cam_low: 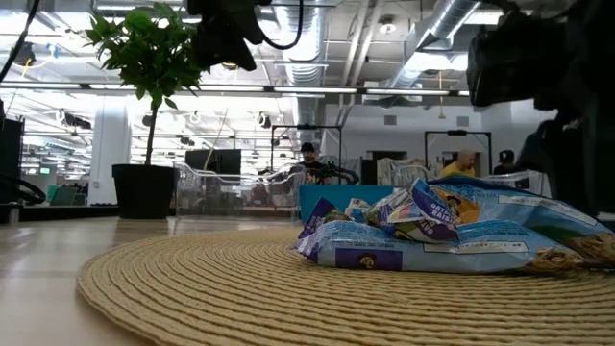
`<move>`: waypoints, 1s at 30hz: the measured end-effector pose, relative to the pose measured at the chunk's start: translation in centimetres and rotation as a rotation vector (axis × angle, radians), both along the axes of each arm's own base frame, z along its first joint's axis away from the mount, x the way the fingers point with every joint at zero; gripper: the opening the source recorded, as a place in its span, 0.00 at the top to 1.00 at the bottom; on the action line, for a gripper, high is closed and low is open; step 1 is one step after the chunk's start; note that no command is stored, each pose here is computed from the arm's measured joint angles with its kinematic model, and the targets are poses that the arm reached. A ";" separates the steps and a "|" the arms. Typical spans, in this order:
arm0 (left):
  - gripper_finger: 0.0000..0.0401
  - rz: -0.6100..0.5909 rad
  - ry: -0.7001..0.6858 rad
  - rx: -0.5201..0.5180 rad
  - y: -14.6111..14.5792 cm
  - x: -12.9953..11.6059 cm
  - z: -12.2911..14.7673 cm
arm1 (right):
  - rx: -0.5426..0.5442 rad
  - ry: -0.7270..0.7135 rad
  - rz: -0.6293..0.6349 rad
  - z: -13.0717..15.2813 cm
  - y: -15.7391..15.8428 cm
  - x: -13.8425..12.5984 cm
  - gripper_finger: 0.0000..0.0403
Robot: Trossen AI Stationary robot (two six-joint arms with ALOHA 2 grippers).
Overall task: Pick and place Granola Bars by type
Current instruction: Put the orange granola bar into the blue bin
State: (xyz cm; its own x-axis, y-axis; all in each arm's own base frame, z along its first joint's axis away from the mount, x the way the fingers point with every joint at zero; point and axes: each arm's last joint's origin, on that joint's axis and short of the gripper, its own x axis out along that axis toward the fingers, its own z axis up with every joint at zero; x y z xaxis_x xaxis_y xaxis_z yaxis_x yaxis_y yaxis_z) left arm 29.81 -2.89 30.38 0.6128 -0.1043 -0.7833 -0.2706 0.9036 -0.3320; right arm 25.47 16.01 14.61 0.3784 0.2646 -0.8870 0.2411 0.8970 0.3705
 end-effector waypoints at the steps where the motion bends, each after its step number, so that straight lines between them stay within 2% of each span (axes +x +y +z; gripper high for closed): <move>1: 0.56 -0.003 0.000 0.002 0.0 0.0 0.0 | -0.004 0.004 0.002 -0.2 0.0 0.2 0.53; 10: 0.56 -0.009 0.002 0.007 0.0 0.0 0.0 | -0.024 -0.051 0.076 0.3 0.4 3.2 0.54; 17: 0.56 -0.008 0.003 0.007 0.0 0.0 0.0 | -0.044 0.016 0.091 -0.7 0.2 5.0 0.58; 20: 0.56 -0.008 0.003 0.007 0.0 0.0 0.0 | -0.030 0.026 0.106 -0.8 0.2 5.4 0.65; 24: 0.56 -0.008 0.004 0.008 0.0 0.0 0.0 | -0.028 0.023 0.115 -0.6 0.1 5.7 0.80; 30: 0.56 -0.008 0.003 0.008 0.0 0.0 0.0 | -0.020 0.000 0.104 0.6 -0.3 5.6 0.97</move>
State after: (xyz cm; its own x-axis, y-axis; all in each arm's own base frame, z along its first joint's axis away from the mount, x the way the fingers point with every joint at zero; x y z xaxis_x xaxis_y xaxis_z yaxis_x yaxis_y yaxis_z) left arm 29.78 -2.89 30.36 0.6099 -0.1033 -0.7857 -0.2639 0.9084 -0.3242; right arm 31.04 15.73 15.16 0.3496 0.2850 -0.8925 0.1464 0.9243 0.3525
